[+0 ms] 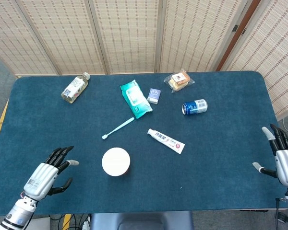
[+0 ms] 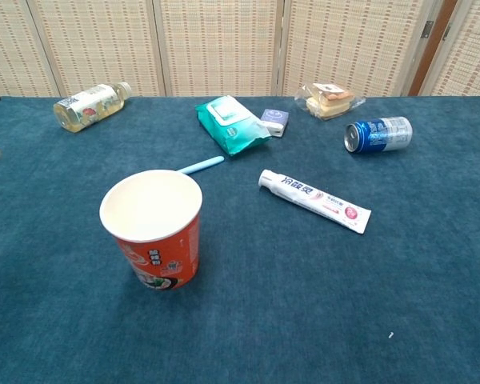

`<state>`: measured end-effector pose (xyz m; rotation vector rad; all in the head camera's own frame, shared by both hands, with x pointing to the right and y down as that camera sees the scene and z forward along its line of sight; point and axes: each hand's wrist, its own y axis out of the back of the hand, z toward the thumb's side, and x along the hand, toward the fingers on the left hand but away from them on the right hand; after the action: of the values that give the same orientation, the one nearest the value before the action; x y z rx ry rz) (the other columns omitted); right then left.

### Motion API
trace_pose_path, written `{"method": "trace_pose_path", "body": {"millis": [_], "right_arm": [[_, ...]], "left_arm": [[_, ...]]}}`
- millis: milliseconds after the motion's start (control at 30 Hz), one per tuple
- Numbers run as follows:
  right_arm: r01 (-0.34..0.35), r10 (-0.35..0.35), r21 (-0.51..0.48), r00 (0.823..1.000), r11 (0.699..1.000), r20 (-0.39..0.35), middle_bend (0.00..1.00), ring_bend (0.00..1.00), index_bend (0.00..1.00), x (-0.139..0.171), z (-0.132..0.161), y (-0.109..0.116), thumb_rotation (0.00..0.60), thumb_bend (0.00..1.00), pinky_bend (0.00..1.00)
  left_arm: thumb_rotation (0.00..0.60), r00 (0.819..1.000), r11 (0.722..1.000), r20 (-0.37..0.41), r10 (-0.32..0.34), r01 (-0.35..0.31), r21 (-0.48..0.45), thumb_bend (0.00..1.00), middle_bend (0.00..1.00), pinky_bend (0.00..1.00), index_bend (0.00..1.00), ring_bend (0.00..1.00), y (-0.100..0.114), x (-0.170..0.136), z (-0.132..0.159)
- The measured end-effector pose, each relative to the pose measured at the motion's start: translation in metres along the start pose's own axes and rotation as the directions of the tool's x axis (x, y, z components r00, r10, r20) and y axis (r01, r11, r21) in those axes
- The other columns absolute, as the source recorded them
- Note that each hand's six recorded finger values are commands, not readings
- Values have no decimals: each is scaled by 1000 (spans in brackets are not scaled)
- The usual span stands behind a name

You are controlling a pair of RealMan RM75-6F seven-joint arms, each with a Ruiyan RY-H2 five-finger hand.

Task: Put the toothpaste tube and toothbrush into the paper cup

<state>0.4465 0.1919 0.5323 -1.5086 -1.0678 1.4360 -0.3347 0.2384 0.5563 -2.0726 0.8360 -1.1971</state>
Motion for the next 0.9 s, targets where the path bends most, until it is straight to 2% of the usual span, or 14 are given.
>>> {"method": "trace_pose_path", "body": {"millis": [567,900], "right_arm": [[-19,19,-18,1000,1000,9,36,56,35,2,-9,-7,600,2,432],[-10,10,-24,1000,1000,18,39,57,44,4,-18,-5,600,3,432]], "left_arm": [[600,987,998,150,-54,57,-15,416,0,0,300,0,-15,59,44],[600,978,996,196,-78,85,-28,416,0,0,317,0,-31,81,59]]}}
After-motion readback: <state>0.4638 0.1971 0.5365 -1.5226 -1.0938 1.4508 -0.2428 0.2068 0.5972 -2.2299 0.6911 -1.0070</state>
